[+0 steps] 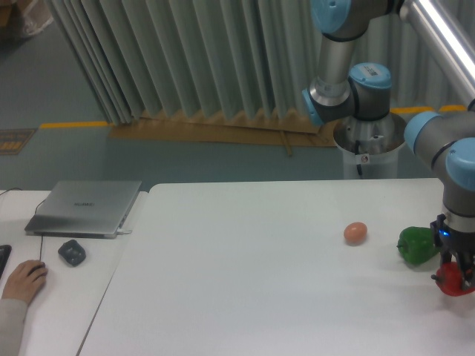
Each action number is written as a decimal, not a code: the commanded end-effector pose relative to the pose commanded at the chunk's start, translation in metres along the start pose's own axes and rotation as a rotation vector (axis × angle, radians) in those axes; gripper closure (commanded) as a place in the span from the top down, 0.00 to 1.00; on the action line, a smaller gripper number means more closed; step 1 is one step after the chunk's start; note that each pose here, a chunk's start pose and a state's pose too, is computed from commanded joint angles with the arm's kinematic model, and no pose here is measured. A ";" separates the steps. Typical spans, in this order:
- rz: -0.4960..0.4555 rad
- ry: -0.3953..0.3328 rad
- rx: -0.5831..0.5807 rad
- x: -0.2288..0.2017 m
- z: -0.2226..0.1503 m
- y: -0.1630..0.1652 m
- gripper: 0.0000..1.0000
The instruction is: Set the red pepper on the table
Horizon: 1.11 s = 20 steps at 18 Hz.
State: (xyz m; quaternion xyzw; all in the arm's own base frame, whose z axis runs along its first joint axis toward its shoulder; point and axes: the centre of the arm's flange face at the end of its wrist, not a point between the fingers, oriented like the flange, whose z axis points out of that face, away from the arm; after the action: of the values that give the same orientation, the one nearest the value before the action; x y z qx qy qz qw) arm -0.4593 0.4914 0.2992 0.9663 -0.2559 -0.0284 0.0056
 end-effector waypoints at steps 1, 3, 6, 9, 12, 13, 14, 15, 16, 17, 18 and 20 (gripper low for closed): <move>0.003 0.000 0.000 -0.001 0.004 -0.003 0.19; 0.009 0.001 -0.006 -0.001 0.008 -0.007 0.20; 0.023 0.000 -0.045 0.002 0.011 -0.012 0.25; 0.032 -0.005 -0.046 0.002 0.010 -0.012 0.77; 0.029 -0.003 -0.046 0.003 0.011 -0.013 1.00; 0.028 -0.004 -0.048 0.005 0.010 -0.013 1.00; 0.028 -0.007 -0.047 0.005 0.007 -0.013 1.00; 0.035 -0.012 -0.053 0.007 0.003 -0.013 1.00; 0.039 -0.027 -0.063 0.011 -0.007 -0.012 1.00; 0.051 -0.038 -0.070 0.017 -0.017 -0.019 1.00; 0.047 -0.046 -0.069 0.019 -0.023 -0.021 1.00; 0.053 -0.057 -0.058 0.030 -0.035 -0.021 1.00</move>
State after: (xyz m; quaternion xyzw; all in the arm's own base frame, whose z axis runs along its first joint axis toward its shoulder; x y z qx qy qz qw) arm -0.4211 0.4952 0.3324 0.9573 -0.2807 -0.0632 0.0272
